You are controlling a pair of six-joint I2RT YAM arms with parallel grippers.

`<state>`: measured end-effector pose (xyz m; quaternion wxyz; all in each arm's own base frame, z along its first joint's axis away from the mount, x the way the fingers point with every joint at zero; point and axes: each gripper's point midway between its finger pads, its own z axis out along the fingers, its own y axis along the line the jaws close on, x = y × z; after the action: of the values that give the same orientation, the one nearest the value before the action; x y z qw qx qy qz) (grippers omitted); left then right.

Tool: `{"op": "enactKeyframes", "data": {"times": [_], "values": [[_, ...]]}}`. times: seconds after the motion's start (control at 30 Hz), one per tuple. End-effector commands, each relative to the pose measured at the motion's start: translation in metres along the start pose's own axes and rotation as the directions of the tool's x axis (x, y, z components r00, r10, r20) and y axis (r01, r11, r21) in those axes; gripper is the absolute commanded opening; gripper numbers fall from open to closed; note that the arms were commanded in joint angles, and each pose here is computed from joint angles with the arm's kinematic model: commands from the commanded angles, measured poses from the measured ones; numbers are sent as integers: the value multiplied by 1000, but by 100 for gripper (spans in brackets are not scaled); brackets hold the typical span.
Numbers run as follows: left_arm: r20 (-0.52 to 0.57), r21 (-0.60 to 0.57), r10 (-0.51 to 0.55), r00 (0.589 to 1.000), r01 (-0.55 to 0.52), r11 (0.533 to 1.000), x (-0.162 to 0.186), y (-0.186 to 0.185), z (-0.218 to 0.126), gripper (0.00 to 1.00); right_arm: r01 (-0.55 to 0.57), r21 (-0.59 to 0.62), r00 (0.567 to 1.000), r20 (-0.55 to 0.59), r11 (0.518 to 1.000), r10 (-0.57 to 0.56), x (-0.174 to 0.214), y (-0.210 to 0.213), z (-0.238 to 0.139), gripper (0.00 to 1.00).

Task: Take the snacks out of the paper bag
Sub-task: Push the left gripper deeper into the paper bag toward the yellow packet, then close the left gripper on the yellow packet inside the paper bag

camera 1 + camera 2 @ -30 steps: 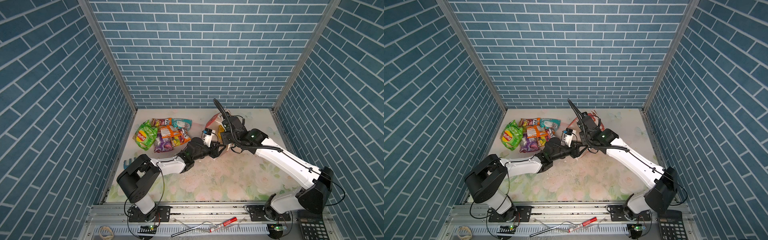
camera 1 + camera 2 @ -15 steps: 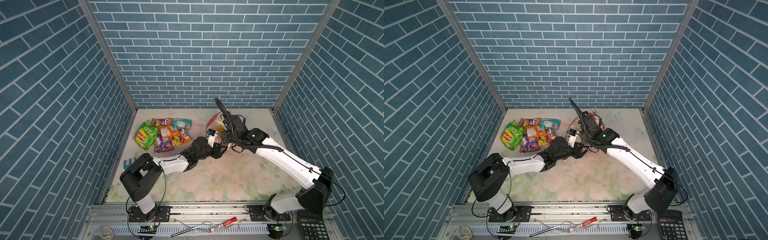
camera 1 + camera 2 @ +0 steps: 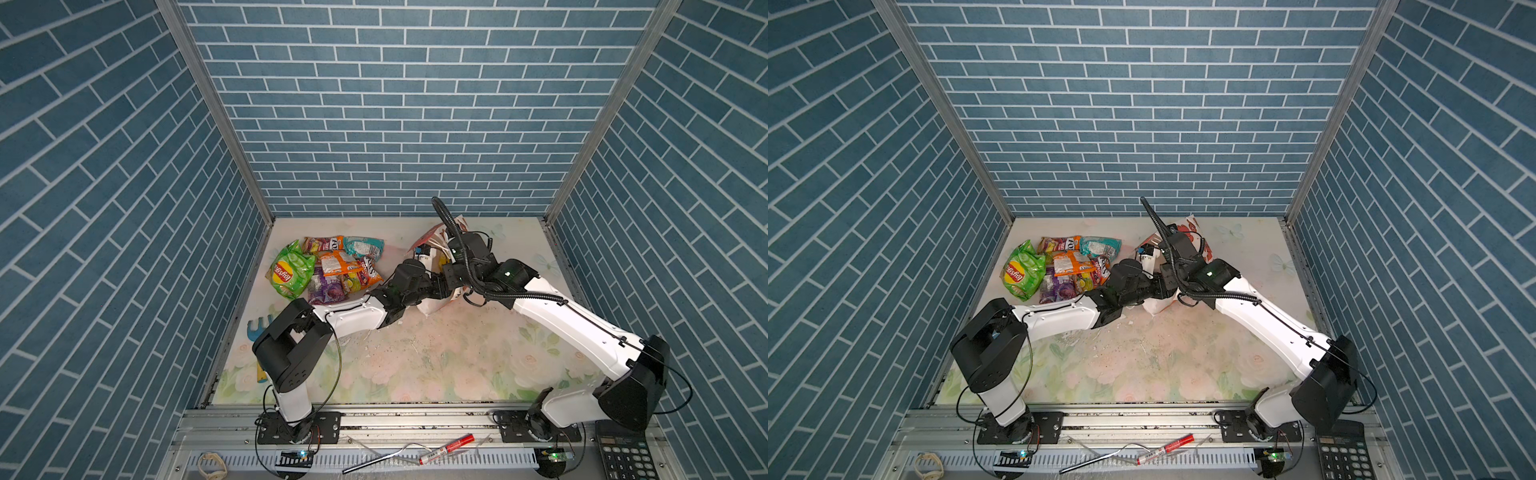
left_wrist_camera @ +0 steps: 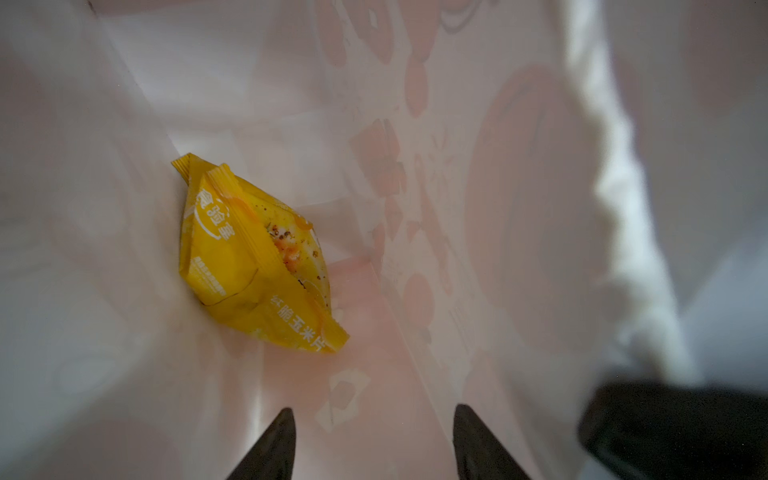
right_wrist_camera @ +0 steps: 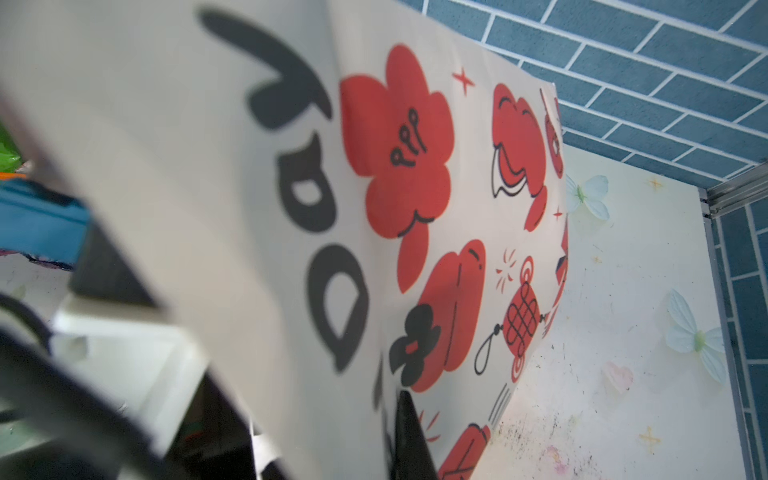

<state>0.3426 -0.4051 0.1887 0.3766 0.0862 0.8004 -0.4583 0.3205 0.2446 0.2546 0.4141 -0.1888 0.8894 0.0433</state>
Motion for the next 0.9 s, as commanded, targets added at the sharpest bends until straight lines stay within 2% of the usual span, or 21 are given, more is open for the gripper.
{"op": "enactKeyframes", "data": {"times": [0.0,0.2,0.4,0.53,0.6,0.7,0.77,0.87], "values": [[-3,-13,-63,998,63,998,-2,4,9,59,-5,-21,999,37,1000,6,-11,3,-4,0],[7,-131,-78,997,78,988,1,29,13,61,-7,-41,999,50,999,10,-13,6,-4,0],[-3,-138,-117,993,115,984,2,31,19,73,19,-71,999,49,997,-16,-9,13,0,0],[32,-165,-135,990,138,977,-2,37,19,84,24,-102,998,59,995,-18,-9,18,1,0],[54,-140,-160,986,167,976,-5,37,21,89,23,-119,998,63,993,-16,-9,21,0,0],[48,-110,-192,980,197,974,-4,35,27,92,18,-133,997,72,991,-9,-8,23,0,0],[28,-137,-189,982,191,972,-3,37,29,94,18,-135,997,77,991,-7,-8,23,0,0],[63,-162,-176,982,184,969,-9,41,25,98,16,-149,997,77,989,-4,-8,25,-1,0]]}}
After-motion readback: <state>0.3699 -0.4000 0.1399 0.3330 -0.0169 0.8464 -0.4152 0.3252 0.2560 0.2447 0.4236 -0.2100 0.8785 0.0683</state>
